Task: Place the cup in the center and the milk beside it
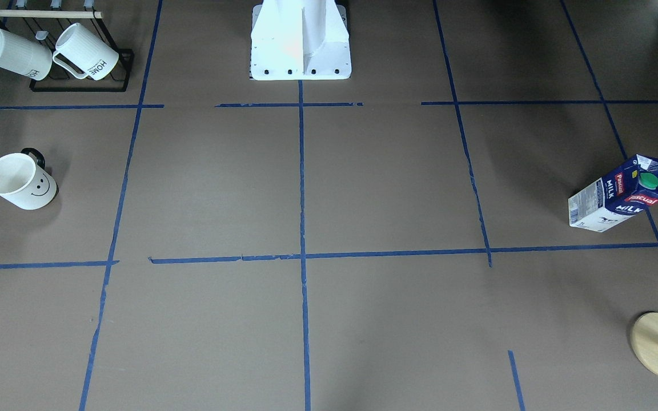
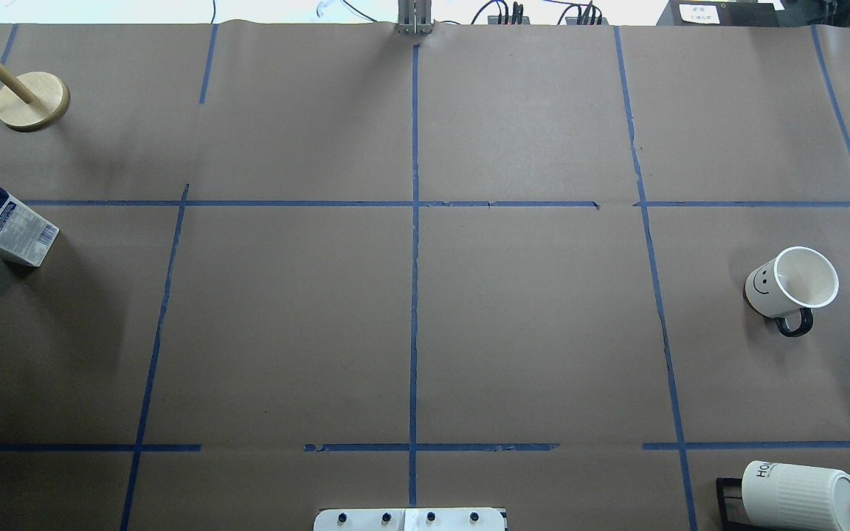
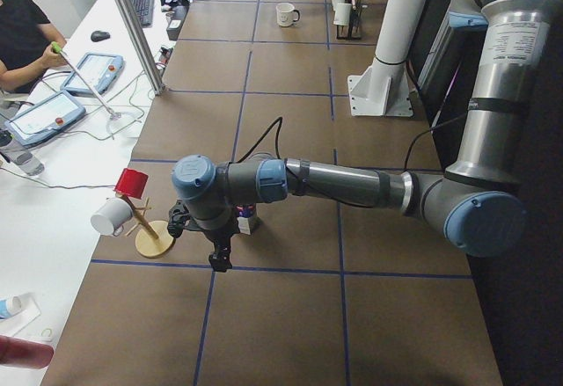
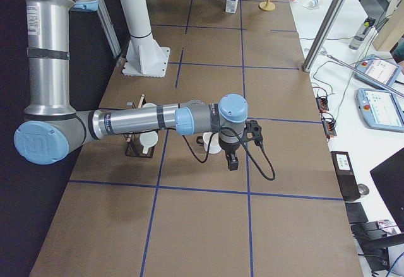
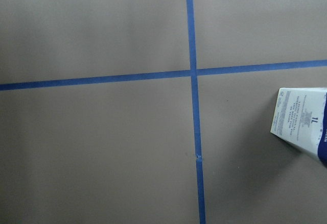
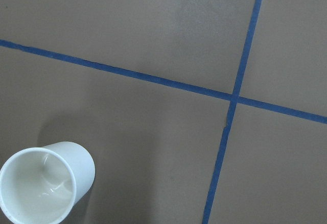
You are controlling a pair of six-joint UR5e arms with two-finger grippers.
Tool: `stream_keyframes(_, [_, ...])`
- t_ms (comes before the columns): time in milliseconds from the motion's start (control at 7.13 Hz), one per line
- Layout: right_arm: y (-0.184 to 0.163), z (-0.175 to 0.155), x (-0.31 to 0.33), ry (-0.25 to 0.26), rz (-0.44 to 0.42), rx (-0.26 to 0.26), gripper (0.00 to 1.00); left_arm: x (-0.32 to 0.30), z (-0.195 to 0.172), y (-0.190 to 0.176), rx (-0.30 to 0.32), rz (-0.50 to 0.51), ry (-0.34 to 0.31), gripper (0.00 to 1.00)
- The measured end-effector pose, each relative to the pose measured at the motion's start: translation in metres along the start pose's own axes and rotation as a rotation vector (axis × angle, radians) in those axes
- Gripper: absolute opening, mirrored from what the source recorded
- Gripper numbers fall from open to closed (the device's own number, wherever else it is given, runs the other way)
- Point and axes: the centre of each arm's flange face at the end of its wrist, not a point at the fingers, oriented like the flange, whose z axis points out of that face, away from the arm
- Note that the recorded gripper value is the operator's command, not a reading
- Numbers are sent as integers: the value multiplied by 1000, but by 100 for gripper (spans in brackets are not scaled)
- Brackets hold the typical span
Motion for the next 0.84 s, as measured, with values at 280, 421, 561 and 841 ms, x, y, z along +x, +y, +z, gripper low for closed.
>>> stream_keyframes(280, [-1,0,-1,-1,-5,2,100,7,-8,-4,15,18,-6,100])
stream_keyframes(421, [-1,1,-1,-1,-6,3,100,10,-11,-4,18,24,-11,100])
stream_keyframes(561, [0,1,0,-2,-9,2,100,13,-15,-4,23,29,-15,100])
stream_keyframes(841, [2,3,1,-6,-13,-2,100,20,-19,-4,34,40,-16,100])
